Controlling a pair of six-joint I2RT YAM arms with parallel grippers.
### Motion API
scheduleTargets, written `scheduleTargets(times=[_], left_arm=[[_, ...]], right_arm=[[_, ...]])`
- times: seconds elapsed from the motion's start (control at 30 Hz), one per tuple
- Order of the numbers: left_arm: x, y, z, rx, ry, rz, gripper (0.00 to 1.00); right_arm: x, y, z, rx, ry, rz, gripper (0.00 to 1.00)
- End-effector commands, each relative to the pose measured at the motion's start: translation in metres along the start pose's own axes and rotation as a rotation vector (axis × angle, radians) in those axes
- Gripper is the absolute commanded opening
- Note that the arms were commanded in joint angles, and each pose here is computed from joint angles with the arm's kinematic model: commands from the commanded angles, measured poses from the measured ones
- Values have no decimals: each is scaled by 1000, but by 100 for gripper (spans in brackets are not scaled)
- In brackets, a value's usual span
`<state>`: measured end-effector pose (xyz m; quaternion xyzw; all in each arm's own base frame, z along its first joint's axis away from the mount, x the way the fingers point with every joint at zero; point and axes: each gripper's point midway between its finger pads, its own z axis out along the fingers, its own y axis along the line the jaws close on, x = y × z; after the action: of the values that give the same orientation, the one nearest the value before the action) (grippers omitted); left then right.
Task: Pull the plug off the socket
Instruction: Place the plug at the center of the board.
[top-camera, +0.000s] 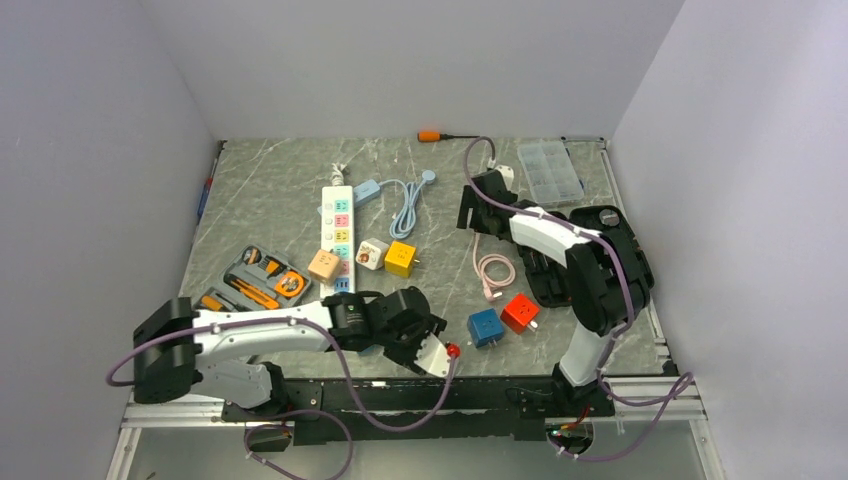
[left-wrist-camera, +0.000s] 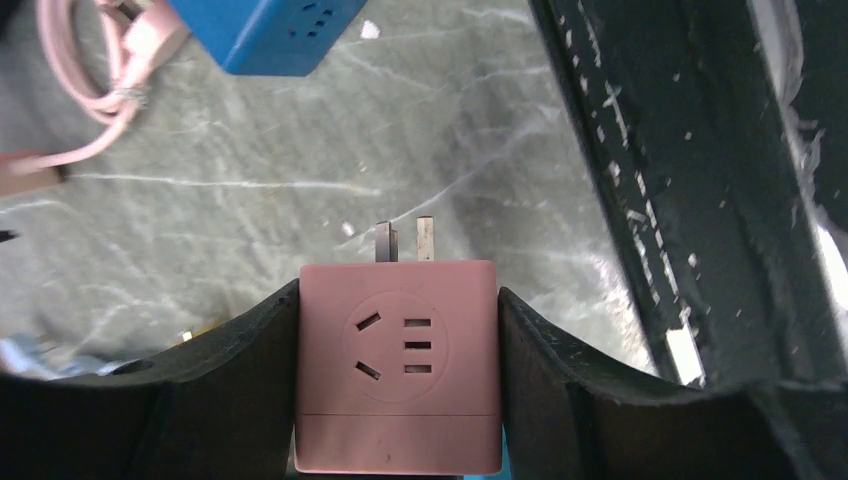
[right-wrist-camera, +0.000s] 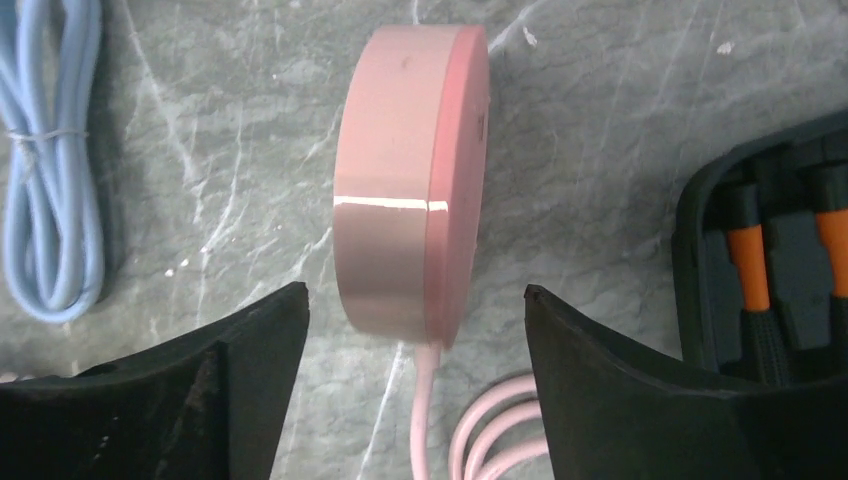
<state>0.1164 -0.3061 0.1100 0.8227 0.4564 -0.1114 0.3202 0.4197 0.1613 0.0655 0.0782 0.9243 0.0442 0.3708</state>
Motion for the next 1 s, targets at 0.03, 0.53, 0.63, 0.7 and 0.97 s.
scheduleTargets(times=[0.03, 0.53, 0.63, 0.7, 0.97], left_arm=[[-31, 13, 29, -4, -104, -141, 0], [-46, 32, 73, -26, -130, -214, 36], [-45, 32, 70, -33, -134, -211, 70], [-42, 29, 68, -28, -127, -206, 74], [-38, 27, 55, -33, -128, -171, 99]], right_arm=[[-24, 10, -41, -111, -90, 110, 83], [-19, -5, -90, -170, -166, 105, 100], [-19, -5, -92, -179, -173, 100, 100], [-18, -5, -91, -178, -171, 99, 100], [-23, -7, -101, -184, -192, 86, 100]])
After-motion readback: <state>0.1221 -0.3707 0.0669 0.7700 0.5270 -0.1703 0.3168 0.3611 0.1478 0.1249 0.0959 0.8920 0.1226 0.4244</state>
